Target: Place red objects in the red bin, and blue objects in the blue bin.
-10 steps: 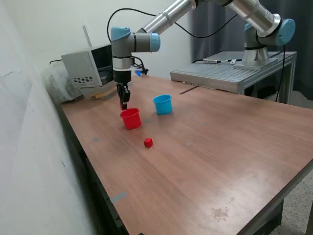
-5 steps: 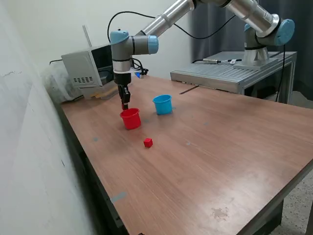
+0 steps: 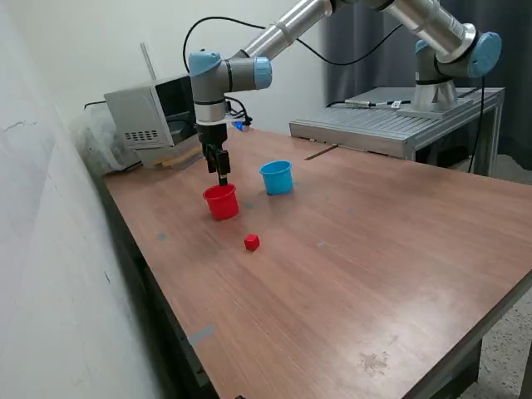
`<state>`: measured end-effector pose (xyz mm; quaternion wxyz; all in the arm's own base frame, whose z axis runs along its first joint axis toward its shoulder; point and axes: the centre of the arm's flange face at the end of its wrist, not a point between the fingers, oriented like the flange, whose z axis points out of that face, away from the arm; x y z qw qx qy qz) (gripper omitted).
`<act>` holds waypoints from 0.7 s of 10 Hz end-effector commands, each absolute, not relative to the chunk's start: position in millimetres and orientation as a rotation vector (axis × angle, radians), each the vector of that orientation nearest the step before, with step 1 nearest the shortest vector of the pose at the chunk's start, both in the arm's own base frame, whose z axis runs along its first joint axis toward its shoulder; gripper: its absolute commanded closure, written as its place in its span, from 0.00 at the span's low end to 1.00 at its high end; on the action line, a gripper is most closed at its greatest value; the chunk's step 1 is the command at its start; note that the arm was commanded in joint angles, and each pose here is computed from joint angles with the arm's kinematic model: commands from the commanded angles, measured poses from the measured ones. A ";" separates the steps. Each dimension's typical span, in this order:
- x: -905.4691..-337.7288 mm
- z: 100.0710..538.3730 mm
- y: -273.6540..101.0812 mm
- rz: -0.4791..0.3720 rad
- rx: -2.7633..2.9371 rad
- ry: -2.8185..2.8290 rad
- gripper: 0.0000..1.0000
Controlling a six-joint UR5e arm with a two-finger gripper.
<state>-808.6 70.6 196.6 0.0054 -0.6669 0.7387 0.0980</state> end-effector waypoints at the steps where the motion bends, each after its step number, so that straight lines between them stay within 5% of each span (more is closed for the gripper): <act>1: -807.6 208.3 26.0 0.265 -2.203 2.180 0.00; 4: -805.6 222.0 -59.7 0.231 -2.385 1.970 0.00; 7: -818.3 241.3 -68.9 0.265 -2.487 1.949 0.00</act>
